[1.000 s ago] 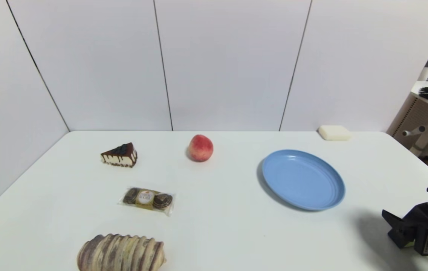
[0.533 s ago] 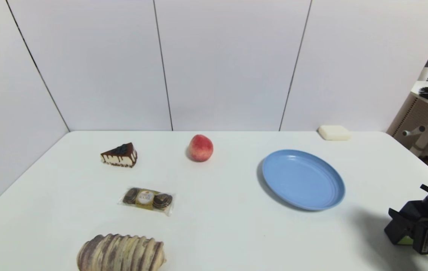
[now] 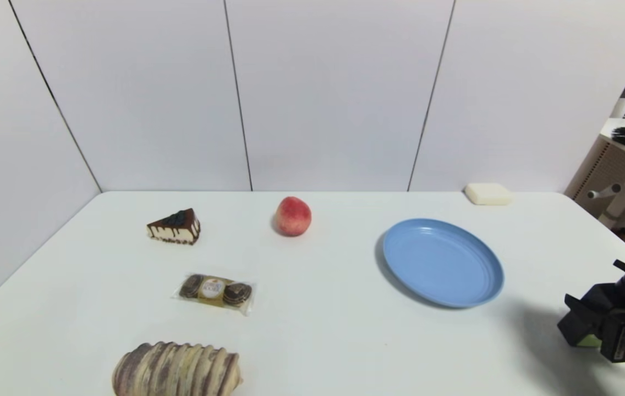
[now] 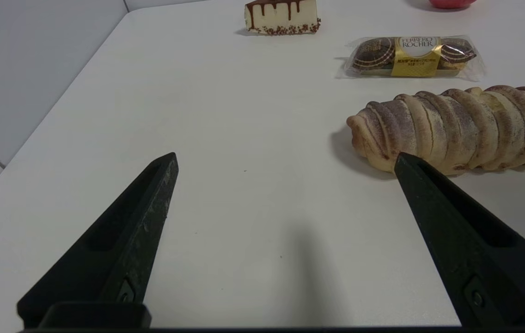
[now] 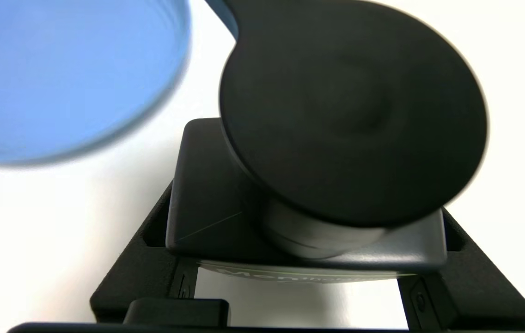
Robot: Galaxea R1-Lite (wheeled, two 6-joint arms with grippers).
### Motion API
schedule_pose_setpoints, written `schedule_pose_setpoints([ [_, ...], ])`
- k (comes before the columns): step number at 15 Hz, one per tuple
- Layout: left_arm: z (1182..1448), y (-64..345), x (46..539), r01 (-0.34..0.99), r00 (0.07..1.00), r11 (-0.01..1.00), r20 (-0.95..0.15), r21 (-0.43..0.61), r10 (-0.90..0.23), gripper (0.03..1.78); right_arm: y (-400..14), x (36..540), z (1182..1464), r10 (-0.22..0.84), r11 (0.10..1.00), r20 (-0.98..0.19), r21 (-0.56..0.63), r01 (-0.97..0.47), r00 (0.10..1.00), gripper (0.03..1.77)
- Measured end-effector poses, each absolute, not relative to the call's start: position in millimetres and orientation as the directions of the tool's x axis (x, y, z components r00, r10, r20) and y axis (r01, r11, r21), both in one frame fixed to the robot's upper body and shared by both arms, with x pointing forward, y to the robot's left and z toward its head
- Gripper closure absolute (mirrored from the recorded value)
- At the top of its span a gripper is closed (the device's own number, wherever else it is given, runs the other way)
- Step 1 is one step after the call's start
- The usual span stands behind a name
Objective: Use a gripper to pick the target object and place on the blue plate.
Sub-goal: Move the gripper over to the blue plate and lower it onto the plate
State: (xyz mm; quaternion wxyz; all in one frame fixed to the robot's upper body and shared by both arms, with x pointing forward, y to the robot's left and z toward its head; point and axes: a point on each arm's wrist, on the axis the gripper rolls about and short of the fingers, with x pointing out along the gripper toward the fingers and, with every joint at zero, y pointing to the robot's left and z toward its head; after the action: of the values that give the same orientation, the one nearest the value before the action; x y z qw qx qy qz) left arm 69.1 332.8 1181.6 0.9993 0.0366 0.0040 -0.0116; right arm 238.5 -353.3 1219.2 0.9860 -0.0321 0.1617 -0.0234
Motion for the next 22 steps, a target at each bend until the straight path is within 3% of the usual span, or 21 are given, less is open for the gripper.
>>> schedule_pose_setpoints([
  [10,1182,333,69,0.024,1.0,0.997,-0.009,0.073,-0.024,0.12,-334,317,1287,0.196,0.977,-0.17,-0.054,-0.208,0.966,0.68],
  [16,1182,333,69,0.024,1.0,0.997,-0.009,0.073,-0.024,0.12,-304,347,1275,0.368,0.923,-0.233,-0.024,-0.384,0.9,0.68],
  [22,1182,333,69,0.024,1.0,0.997,-0.009,0.073,-0.023,0.12,-283,374,1258,0.423,0.896,-0.276,-0.015,-0.444,0.863,0.68],
])
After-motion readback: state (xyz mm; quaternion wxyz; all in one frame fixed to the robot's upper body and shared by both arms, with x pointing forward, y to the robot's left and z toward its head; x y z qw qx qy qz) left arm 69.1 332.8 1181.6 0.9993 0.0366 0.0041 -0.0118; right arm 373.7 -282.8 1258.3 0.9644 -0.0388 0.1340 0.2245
